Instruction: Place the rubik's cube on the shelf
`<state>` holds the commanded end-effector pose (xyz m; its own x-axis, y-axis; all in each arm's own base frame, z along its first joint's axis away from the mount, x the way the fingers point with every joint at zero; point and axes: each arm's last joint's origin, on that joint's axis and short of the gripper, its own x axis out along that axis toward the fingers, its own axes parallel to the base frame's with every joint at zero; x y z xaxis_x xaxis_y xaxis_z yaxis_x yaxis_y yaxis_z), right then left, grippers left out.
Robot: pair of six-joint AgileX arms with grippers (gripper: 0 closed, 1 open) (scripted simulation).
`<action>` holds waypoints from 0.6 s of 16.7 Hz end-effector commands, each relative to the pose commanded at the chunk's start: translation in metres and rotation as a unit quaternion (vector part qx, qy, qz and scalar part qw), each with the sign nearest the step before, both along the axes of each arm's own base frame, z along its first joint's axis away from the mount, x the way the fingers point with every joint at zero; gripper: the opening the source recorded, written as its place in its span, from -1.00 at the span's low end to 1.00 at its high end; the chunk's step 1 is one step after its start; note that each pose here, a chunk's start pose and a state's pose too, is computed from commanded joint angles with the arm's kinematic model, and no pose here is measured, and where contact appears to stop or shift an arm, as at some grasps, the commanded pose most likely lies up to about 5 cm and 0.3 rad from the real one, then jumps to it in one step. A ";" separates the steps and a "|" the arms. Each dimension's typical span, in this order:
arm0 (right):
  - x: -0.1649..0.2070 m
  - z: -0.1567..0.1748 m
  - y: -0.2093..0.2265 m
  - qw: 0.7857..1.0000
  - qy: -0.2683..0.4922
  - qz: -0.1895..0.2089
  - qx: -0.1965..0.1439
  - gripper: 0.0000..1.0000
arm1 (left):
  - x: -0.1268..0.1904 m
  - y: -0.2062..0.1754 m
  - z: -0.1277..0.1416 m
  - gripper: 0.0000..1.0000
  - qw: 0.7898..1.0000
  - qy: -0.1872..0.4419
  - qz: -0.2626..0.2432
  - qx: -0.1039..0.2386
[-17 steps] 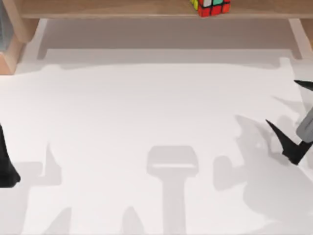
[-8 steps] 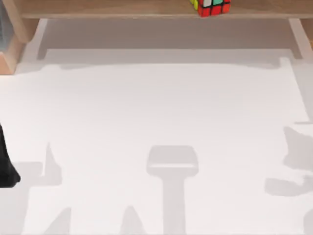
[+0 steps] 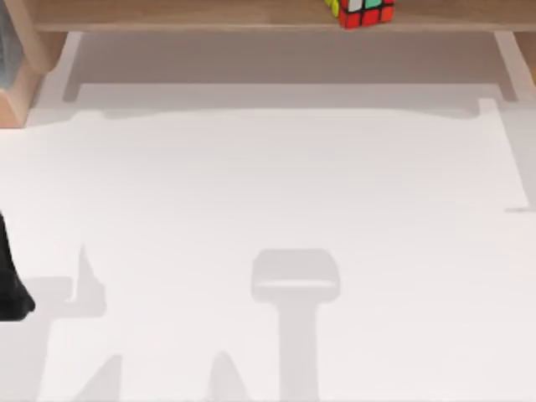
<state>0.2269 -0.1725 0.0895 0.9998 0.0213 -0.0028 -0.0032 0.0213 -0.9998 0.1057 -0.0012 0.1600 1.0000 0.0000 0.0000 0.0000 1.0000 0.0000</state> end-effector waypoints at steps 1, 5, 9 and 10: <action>-0.001 0.000 -0.004 1.000 -0.001 -0.010 -0.007 1.00 | 0.000 0.000 0.000 1.00 1.000 0.000 0.000 0.000; -0.002 0.000 -0.006 1.000 -0.001 -0.016 -0.011 1.00 | 0.000 0.000 0.000 1.00 1.000 0.000 0.000 0.000; 0.003 0.000 -0.006 1.000 -0.002 -0.015 -0.011 1.00 | 0.000 0.000 0.000 1.00 1.000 0.000 0.000 0.000; 0.008 0.000 -0.006 1.000 -0.002 -0.016 -0.011 1.00 | 0.000 0.000 0.000 1.00 1.000 0.000 0.000 0.000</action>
<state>0.2346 -0.1787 0.0894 0.9999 -0.0101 0.0002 0.0002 0.0001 -1.0000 0.1057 -0.0012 0.1600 1.0000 0.0000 0.0000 0.0000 1.0000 0.0000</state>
